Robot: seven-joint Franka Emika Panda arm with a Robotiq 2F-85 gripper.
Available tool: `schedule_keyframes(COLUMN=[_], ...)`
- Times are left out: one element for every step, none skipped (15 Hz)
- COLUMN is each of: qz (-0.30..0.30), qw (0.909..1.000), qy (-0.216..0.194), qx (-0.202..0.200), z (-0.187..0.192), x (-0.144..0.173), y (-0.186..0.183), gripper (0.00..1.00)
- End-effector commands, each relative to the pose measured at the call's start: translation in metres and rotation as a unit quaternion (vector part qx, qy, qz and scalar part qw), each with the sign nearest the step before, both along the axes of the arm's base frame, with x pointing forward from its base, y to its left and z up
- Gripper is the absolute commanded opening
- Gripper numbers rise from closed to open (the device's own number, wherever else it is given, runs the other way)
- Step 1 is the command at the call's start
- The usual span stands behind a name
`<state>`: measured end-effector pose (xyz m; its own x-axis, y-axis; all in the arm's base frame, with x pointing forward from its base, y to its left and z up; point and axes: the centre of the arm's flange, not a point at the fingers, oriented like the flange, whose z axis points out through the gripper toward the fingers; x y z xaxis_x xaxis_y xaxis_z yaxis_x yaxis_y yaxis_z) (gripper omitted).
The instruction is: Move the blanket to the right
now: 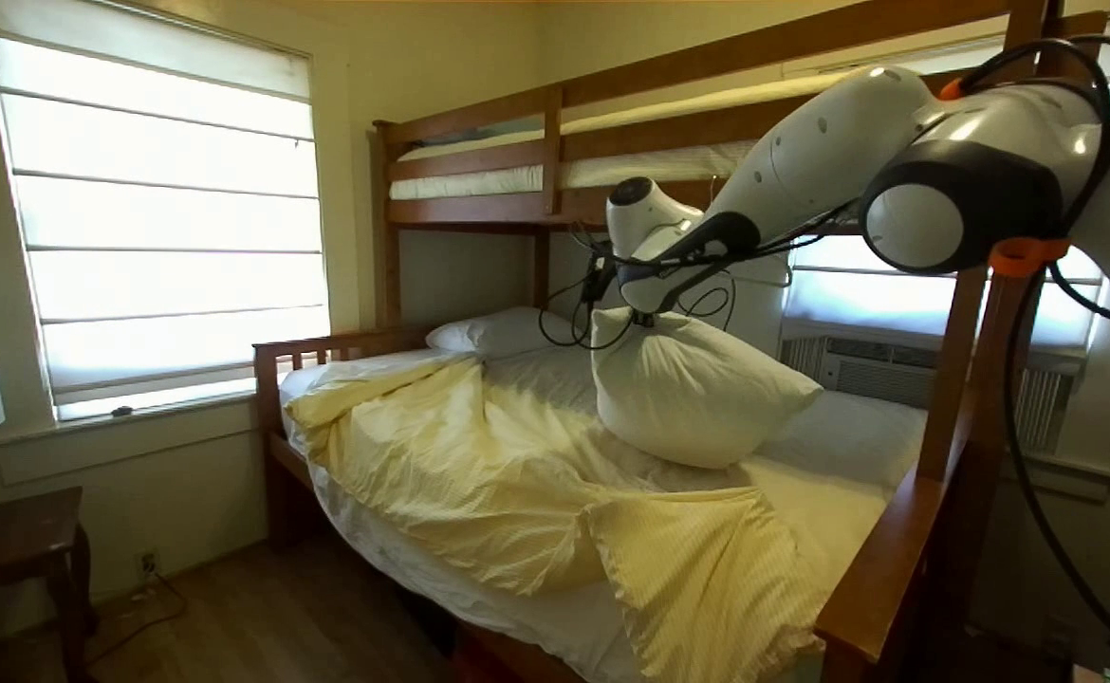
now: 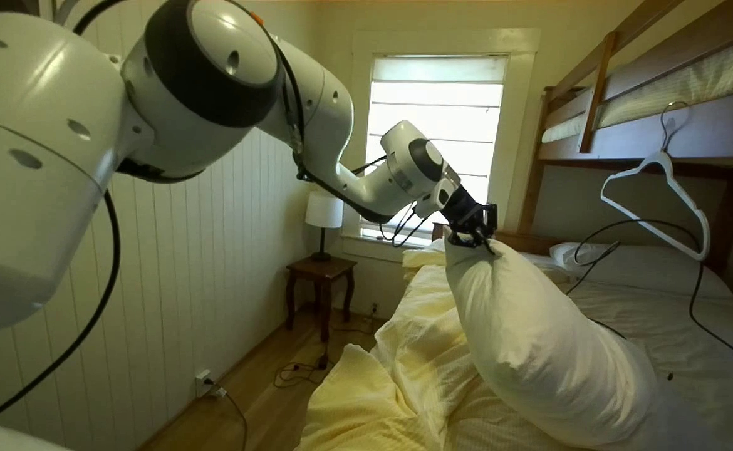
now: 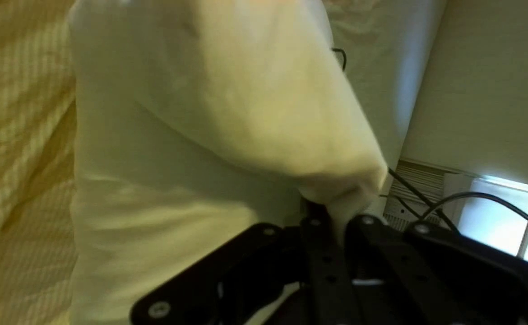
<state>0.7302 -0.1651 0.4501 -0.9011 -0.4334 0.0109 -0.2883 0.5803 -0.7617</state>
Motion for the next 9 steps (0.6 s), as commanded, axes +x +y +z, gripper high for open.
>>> schedule_keyframes(qz=[-0.005, -0.007, -0.006, -0.039, -0.072, -0.084, -0.099, -0.115, -0.131], qw=[1.0, 1.0, 1.0, 0.999, 0.9965, 0.9946, 0.9921, 0.989, 0.9858], qy=[0.0, 0.001, 0.001, -0.017, -0.034, -0.044, -0.055, -0.066, -0.076], qx=[-0.002, -0.004, -0.006, 0.009, 0.027, 0.042, 0.054, 0.065, 0.074], z=[0.001, 0.0, -0.002, -0.006, -0.005, 0.002, 0.012, 0.022, 0.039], x=[0.002, 0.004, 0.006, 0.007, 0.008, 0.01, 0.014, 0.019, 0.027], y=[-0.003, -0.003, -0.001, -0.001, -0.005, -0.011, -0.018, -0.025, -0.033], gripper=[0.08, 0.08, 0.08, 0.02, 0.02, 0.02, 0.02, 0.02, 0.02])
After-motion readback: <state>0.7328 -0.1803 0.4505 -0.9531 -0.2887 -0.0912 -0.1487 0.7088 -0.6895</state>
